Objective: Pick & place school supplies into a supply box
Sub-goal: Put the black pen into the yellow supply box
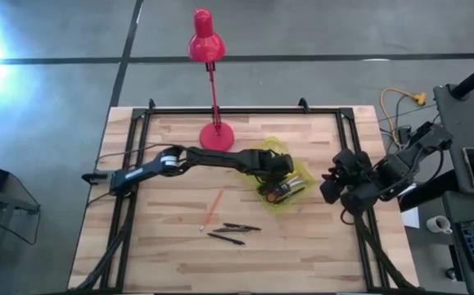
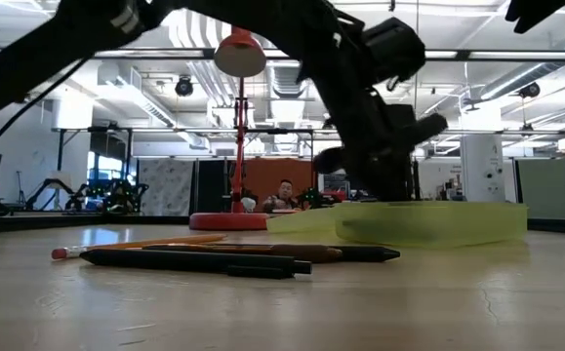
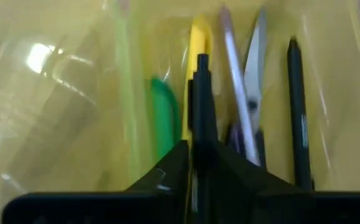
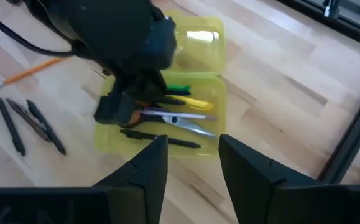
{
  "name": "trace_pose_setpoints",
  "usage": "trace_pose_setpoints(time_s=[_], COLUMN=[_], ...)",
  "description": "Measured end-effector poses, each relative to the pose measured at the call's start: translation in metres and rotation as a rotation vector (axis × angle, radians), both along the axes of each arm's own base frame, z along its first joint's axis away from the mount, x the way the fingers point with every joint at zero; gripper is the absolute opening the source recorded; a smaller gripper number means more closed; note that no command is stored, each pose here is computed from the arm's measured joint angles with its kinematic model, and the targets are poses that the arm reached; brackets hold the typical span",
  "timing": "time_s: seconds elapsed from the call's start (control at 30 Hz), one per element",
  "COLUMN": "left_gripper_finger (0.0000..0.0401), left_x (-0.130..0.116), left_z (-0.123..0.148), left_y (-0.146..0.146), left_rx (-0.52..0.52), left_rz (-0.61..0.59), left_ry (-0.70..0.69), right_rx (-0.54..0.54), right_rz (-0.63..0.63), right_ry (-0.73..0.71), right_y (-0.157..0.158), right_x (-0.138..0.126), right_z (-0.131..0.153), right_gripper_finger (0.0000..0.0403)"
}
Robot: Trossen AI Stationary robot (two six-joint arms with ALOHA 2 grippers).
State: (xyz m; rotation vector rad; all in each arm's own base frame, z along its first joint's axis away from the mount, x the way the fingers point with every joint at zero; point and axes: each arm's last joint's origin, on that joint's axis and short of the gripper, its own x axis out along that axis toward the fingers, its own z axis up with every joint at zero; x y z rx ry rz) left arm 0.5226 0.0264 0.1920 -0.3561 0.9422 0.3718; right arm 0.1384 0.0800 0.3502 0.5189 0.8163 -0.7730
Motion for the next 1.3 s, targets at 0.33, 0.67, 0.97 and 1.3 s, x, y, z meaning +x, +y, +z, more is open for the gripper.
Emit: trace_pose_setpoints(time_s=[0.33,0.67,0.97,1.3], left_gripper_finger=[0.013,0.014,0.0139,0.0136], left_x=[-0.056,-0.194,-0.254,-0.255], left_z=[0.046,0.057,0.019,0.006], left_y=[-0.016,-0.057,-0.077,-0.09], left_rx=[0.002,-0.017,-0.236,-0.246], left_rz=[-0.014,0.272,0.433,0.45], left_ry=[0.0,-0.036,-0.173,-0.125], right_rx=[-0.073,-0.092,-0.108,-0.087], right_rz=[0.031,0.001,0.104,0.232], right_ry=[0.042,0.082,0.223,0.419], right_y=[0.005,0.011,0.005,0.005], right_x=[0.008,0.023,0.062,0.092], right_z=[-0.008,-0.033,-0.066,-0.088], right_gripper_finger=[0.0136,0.0137,0.0137,0.0137])
